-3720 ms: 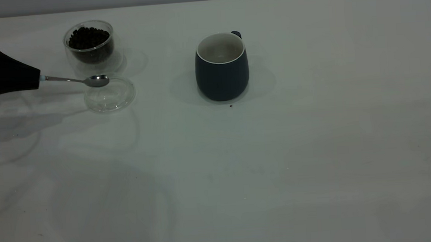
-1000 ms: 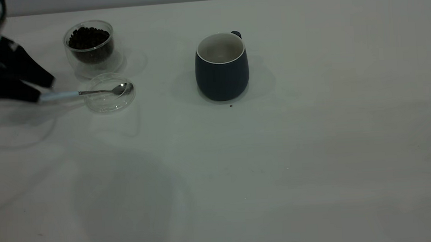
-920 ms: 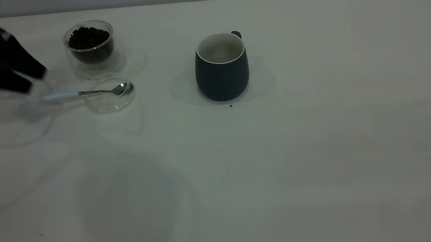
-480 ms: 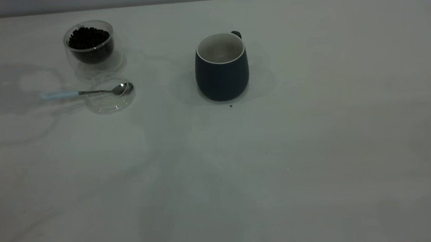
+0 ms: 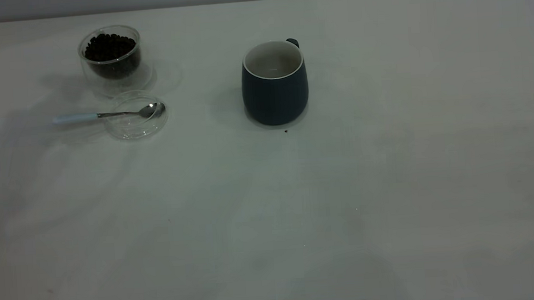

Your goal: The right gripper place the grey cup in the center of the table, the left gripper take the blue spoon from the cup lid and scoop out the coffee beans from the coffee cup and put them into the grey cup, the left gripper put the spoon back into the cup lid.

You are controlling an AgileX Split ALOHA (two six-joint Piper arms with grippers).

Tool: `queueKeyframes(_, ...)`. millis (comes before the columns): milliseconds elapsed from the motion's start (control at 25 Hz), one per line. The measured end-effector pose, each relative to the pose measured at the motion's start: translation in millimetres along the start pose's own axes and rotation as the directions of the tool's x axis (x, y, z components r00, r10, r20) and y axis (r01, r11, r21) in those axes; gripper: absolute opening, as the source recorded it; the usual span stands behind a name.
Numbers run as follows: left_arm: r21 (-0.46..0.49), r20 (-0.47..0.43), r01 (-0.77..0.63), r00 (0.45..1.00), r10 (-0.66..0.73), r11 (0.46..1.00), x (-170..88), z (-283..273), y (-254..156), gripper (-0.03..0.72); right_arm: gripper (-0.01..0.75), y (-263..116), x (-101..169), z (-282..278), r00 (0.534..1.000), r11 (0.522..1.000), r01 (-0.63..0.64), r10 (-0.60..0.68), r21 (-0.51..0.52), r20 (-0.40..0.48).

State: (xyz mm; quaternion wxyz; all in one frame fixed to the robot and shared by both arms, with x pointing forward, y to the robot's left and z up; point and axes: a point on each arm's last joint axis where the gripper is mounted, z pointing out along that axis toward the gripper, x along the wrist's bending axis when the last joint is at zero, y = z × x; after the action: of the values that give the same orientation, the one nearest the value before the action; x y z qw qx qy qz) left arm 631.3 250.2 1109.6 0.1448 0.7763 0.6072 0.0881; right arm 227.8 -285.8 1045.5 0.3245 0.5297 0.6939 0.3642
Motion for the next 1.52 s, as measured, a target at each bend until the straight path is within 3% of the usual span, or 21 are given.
queueKeyframes(200,-0.119,0.002,-0.061,0.998,0.061,0.991,-43.8,-52.4,-9.9,0.591,0.590,0.0,-0.2,0.0,1.000,1.000,0.001,-0.001,0.000,0.002)
queueKeyframes(440,-0.217,0.023,-0.116,0.992,0.124,0.969,-74.0,-99.1,-33.1,0.591,0.590,0.0,-0.2,0.0,1.000,1.000,0.001,-0.001,0.000,0.002)
queueKeyframes(840,-0.221,0.015,-0.120,0.992,0.127,0.968,-68.2,-132.5,-126.5,0.590,0.590,0.0,-0.1,0.0,1.000,1.000,0.000,0.000,0.000,0.001)
queueKeyframes(1120,-0.330,0.009,-0.102,0.994,0.111,0.938,-63.3,-165.2,-199.4,0.590,0.590,0.0,-0.1,0.0,1.000,1.000,0.000,0.000,0.000,0.001)
queueKeyframes(1520,-0.404,-0.024,-0.024,1.000,0.016,0.914,-48.4,-133.6,-329.9,0.590,0.590,0.0,-0.1,0.0,1.000,1.000,0.000,0.000,0.000,0.001)
